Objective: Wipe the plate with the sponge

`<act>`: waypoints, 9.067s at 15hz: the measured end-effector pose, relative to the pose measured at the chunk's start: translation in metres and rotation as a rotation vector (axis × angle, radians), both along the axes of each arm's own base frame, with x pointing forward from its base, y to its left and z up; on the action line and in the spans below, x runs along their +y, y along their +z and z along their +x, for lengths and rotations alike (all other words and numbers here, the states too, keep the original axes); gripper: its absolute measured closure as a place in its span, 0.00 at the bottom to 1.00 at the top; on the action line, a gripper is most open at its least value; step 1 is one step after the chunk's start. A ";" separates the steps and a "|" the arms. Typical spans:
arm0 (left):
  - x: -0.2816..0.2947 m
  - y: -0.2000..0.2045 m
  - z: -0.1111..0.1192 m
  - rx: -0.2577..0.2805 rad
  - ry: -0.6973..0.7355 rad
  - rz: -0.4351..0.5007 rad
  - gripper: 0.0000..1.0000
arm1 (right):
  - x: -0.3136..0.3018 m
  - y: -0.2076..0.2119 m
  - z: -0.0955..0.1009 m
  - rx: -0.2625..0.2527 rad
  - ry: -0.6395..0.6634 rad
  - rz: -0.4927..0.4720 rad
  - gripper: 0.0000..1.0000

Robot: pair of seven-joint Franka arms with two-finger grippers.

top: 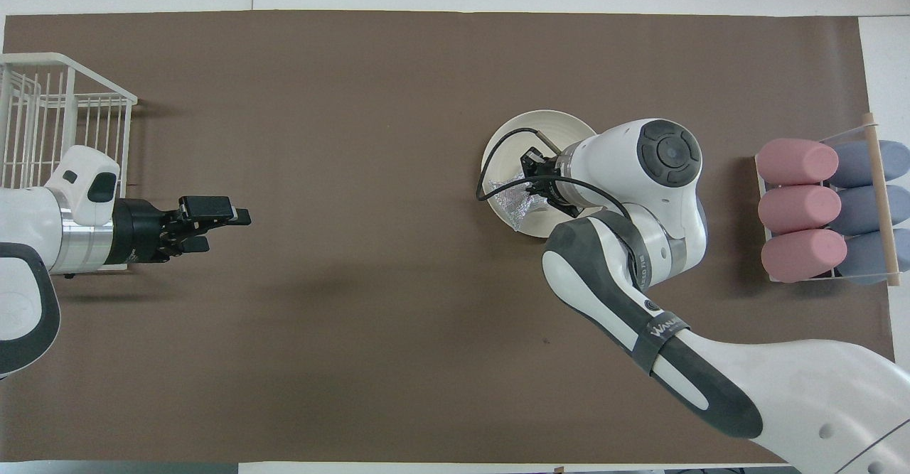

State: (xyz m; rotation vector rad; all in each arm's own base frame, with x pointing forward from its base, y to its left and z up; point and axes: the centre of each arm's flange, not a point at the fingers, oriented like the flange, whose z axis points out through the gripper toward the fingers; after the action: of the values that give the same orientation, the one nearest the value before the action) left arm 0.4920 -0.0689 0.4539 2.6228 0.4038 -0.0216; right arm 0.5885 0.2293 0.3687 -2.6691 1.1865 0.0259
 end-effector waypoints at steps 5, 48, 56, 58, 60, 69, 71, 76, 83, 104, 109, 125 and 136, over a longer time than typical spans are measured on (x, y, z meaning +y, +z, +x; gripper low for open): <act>-0.006 0.005 0.002 0.021 0.100 -0.180 0.00 | 0.041 0.101 -0.012 0.066 -0.096 -0.071 0.99; -0.188 0.051 -0.055 0.073 -0.084 -0.666 0.96 | 0.140 0.228 -0.112 0.105 -0.292 -0.159 0.93; -0.165 0.054 -0.043 0.087 0.001 -0.668 0.96 | 0.060 0.246 -0.082 0.080 -0.025 -0.208 0.15; -0.141 0.055 -0.034 0.077 0.040 -0.631 0.96 | 0.007 0.255 -0.065 0.076 0.096 -0.226 0.00; -0.116 0.053 -0.026 0.072 0.069 -0.568 0.96 | -0.046 0.265 -0.052 0.058 0.232 -0.237 0.00; -0.024 0.062 0.001 0.111 0.111 -0.112 0.96 | -0.154 0.290 -0.058 0.074 0.708 -0.259 0.00; -0.008 0.066 0.009 0.115 0.081 -0.004 0.96 | -0.168 0.289 -0.058 0.071 0.771 -0.255 0.00; 0.013 0.094 0.033 0.135 0.033 0.304 0.96 | -0.177 0.284 -0.056 0.072 0.835 -0.248 0.00; 0.049 0.107 0.043 0.141 -0.026 0.774 0.96 | -0.199 0.276 -0.054 0.088 0.848 -0.237 0.00; 0.050 -0.024 0.117 0.127 -0.319 1.460 0.96 | -0.252 0.274 -0.053 0.085 0.863 -0.227 0.00; 0.046 -0.038 0.114 0.100 -0.250 1.462 0.96 | -0.249 0.272 -0.053 0.088 0.871 -0.225 0.00; 0.029 -0.038 0.113 0.077 -0.253 1.460 0.29 | -0.241 0.272 -0.053 0.086 0.886 -0.226 0.00; 0.021 -0.006 0.117 0.088 -0.102 1.210 0.00 | -0.241 0.272 -0.053 0.086 0.886 -0.226 0.00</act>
State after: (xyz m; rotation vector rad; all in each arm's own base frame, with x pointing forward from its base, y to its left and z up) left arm 0.6093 -0.0482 0.4476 3.8448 0.3704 0.1090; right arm 0.5357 -0.0116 0.6408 -3.1792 -0.0667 0.1553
